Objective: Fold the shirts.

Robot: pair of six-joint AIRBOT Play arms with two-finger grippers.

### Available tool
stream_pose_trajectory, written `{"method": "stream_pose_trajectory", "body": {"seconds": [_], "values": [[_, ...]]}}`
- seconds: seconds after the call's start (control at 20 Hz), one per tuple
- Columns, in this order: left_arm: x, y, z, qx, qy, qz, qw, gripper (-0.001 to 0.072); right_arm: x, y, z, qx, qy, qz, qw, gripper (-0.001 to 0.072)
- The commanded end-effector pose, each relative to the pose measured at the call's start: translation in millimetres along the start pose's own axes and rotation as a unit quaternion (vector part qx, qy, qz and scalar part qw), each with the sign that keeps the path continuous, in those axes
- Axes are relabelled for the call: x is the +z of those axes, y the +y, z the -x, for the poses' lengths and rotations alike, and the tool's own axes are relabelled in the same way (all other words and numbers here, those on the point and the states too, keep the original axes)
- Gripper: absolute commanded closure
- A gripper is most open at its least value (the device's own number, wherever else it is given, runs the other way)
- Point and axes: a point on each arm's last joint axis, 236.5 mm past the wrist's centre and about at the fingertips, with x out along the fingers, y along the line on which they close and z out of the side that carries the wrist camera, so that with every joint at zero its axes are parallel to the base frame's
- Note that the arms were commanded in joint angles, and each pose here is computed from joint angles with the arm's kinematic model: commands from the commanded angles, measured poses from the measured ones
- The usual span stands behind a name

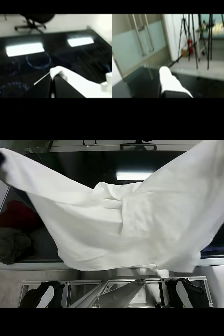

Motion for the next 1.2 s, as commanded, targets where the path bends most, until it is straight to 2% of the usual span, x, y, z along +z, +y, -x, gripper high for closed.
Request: {"method": "stream_pose_trajectory", "body": {"seconds": [0.0, 0.25, 0.35, 0.4, 0.45, 0.5, 0.65, 0.75, 0.95, 1.15], "values": [[-70, 39, -100, -0.018, 0.14, 0.024, 0.99, 0.0684, -98, -70, -39, -0.006, 0.096, -0.128, 0.987, 0.0688], [-189, 138, -242, 0.008, 0.239, 0.072, 0.968, 0.0682, -316, -181, -105, -0.089, 0.228, -0.272, 0.931, 0.0688], [-215, 180, -272, 0.036, 0.237, 0.096, 0.966, 0.0679, -367, -212, -120, -0.109, 0.236, -0.303, 0.917, 0.0688], [-219, 195, -278, 0.041, 0.239, 0.102, 0.965, 0.0557, -376, -223, -126, -0.111, 0.232, -0.315, 0.914, 0.0676], [-217, 208, -277, 0.044, 0.241, 0.112, 0.963, 0.0397, -377, -232, -130, -0.109, 0.229, -0.318, 0.914, 0.0472], [-214, 214, -272, 0.042, 0.249, 0.123, 0.96, 0.0371, -369, -236, -131, -0.099, 0.224, -0.318, 0.916, 0.0284], [-198, 230, -233, 0.043, 0.277, 0.166, 0.946, 0.037, -331, -246, -118, -0.077, 0.213, -0.295, 0.928, 0.0269], [-196, 235, -199, 0.046, 0.305, 0.211, 0.927, 0.037, -307, -254, -91, -0.081, 0.214, -0.305, 0.924, 0.0281], [-243, 218, -135, 0.037, 0.395, 0.307, 0.865, 0.0375, -287, -261, -17, -0.092, 0.268, -0.304, 0.91, 0.0282], [-311, 179, -93, 0.06, 0.429, 0.325, 0.84, 0.0375, -303, -267, 60, -0.14, 0.315, -0.328, 0.88, 0.0282]]}}
